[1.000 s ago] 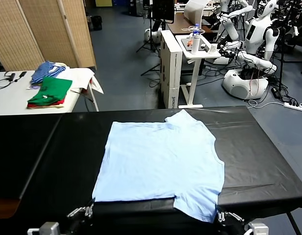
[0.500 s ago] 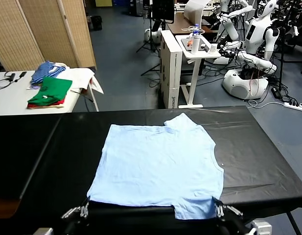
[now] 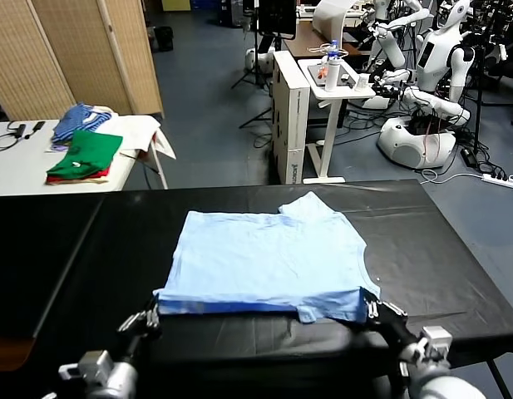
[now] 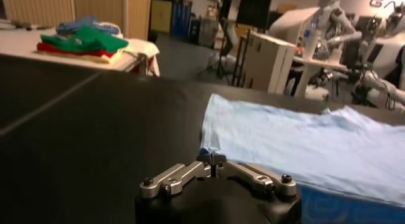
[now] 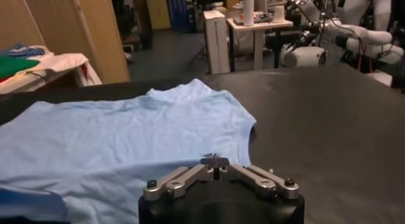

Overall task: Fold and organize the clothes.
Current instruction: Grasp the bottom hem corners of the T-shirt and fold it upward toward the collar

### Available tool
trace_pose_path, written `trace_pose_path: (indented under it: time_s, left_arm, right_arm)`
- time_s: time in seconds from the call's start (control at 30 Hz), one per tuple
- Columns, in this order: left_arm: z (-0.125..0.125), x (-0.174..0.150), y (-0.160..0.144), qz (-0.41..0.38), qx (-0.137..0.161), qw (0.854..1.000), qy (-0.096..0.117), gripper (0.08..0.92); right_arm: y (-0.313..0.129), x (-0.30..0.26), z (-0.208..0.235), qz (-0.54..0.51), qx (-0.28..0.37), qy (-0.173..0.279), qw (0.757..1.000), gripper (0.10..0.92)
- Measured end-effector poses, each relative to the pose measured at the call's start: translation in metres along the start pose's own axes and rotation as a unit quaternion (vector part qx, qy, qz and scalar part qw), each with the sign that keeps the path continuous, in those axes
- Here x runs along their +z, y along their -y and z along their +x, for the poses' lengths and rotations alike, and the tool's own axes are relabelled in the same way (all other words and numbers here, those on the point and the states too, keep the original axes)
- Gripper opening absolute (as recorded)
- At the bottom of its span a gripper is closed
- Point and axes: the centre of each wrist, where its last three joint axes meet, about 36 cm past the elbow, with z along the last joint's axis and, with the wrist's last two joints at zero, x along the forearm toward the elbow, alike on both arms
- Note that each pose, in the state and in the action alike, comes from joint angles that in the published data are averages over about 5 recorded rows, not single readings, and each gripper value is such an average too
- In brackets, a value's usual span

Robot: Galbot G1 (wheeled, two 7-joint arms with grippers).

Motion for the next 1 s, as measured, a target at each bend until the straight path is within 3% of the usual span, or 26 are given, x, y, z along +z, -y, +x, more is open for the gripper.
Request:
trace_pose_path:
  time_s: [0.4,0.87,0.93,1.0]
  left_arm:
    - [-0.030,0.002,-0.001,-0.029,0.020,0.999,0.000,0.146]
    - [-0.057,0.006,-0.009,-0.067,0.029,0.997,0.001,0.146]
    - [-0.061,0.006,-0.011,-0.072,0.031,0.997,0.000,0.146]
    - [-0.063,0.006,-0.012,-0.076,0.031,0.997,-0.002,0.146]
  right_arm:
    - [0.002,0.000,-0.033,0.019,0.001,-0.004,1.000,0.139]
    - [0.002,0.002,-0.032,0.014,0.005,-0.005,1.000,0.141]
    - [0.002,0.001,-0.030,0.011,-0.001,-0.009,1.000,0.171]
    - [0.003,-0.001,-0.027,0.009,-0.010,-0.016,1.000,0.259]
